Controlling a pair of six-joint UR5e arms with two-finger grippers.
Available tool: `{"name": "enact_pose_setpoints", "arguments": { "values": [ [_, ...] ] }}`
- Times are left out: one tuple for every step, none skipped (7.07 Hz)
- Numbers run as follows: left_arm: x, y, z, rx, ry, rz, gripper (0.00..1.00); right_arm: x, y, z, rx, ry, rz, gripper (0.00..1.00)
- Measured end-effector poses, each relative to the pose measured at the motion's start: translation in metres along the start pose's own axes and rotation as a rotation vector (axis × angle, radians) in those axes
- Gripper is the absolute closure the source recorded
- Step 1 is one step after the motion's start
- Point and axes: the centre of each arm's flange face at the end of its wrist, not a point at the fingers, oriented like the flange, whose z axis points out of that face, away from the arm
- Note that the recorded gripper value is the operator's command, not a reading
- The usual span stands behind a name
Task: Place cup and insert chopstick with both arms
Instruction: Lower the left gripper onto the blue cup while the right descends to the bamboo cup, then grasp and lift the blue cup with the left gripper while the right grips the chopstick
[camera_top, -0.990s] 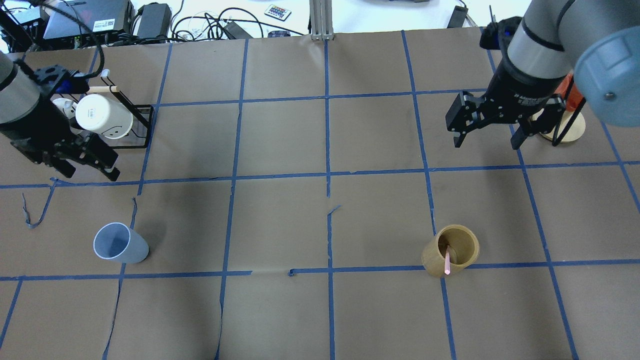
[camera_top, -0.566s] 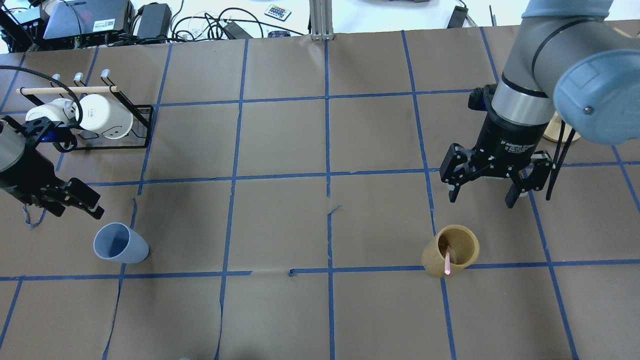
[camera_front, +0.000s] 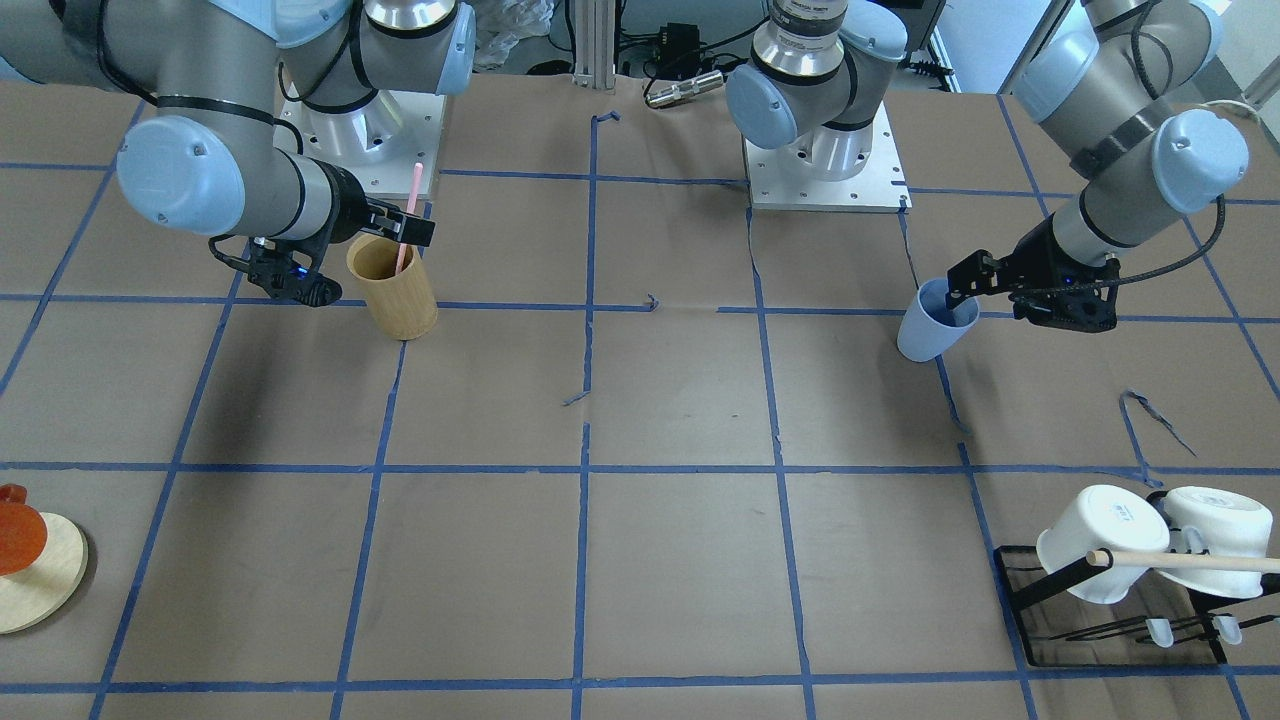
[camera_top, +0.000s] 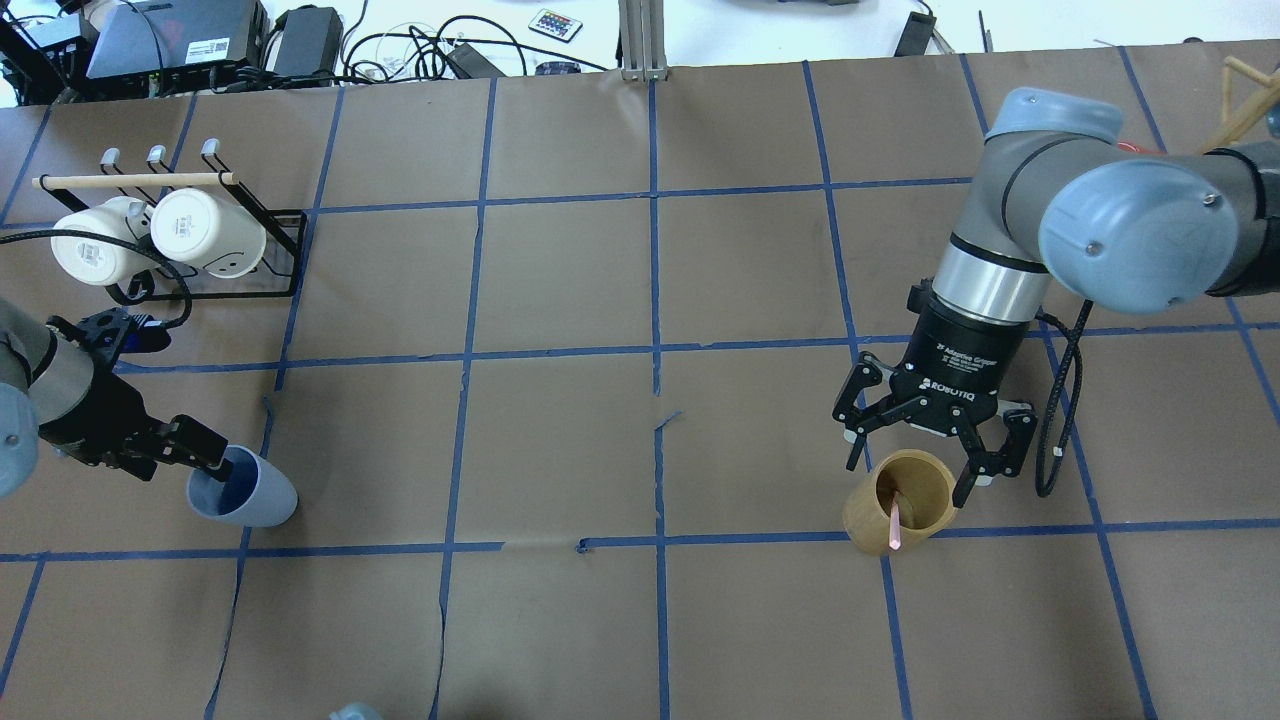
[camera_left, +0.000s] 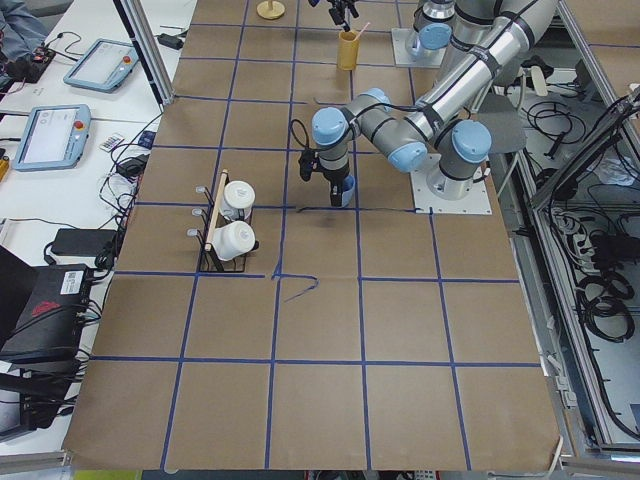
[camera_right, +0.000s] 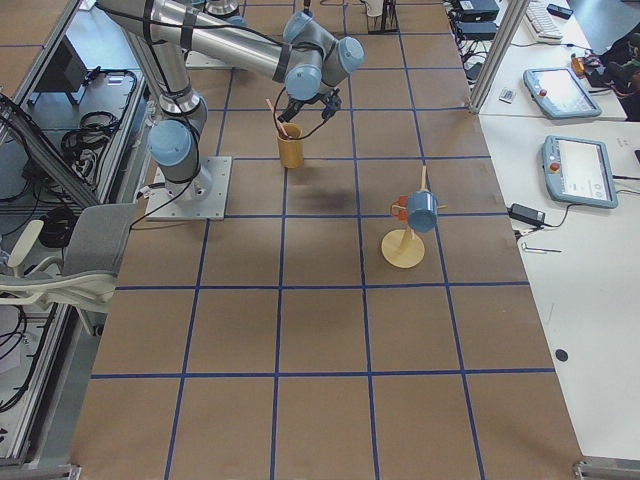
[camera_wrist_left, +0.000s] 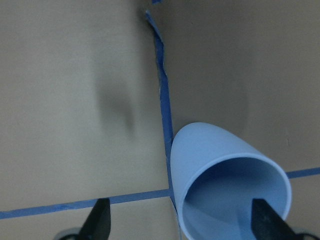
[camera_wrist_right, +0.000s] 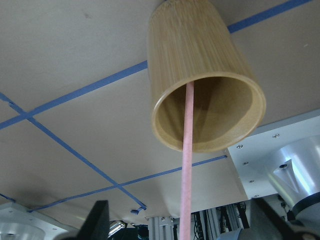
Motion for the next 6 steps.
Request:
{"name": "enact_pose_setpoints", "arguments": {
  "values": [
    [0.000,0.000,0.005,0.000,0.002,-0.007,0.24,-0.001,-0.001,0.007,-0.022,-0.006,0.058,0.25],
    [-0.001,-0.001,0.009,-0.007,0.006,0.000,0.69,0.000,-0.002,0.017,-0.044,-0.003,0.107,0.31],
    [-0.002,-0.001,0.012,-0.017,0.009,0.008,0.94,0.001,-0.002,0.025,-0.061,0.002,0.141,0.31],
    [-0.003,-0.001,0.014,-0.023,0.011,0.014,1.00,0.002,-0.002,0.032,-0.075,0.008,0.165,0.30],
    [-0.003,-0.002,0.015,-0.026,0.013,0.024,1.00,0.002,-0.001,0.036,-0.088,0.006,0.188,0.31],
    [-0.002,-0.003,0.016,-0.025,0.017,0.033,1.00,0.001,0.002,0.038,-0.106,-0.006,0.208,0.31]
  ]
}}
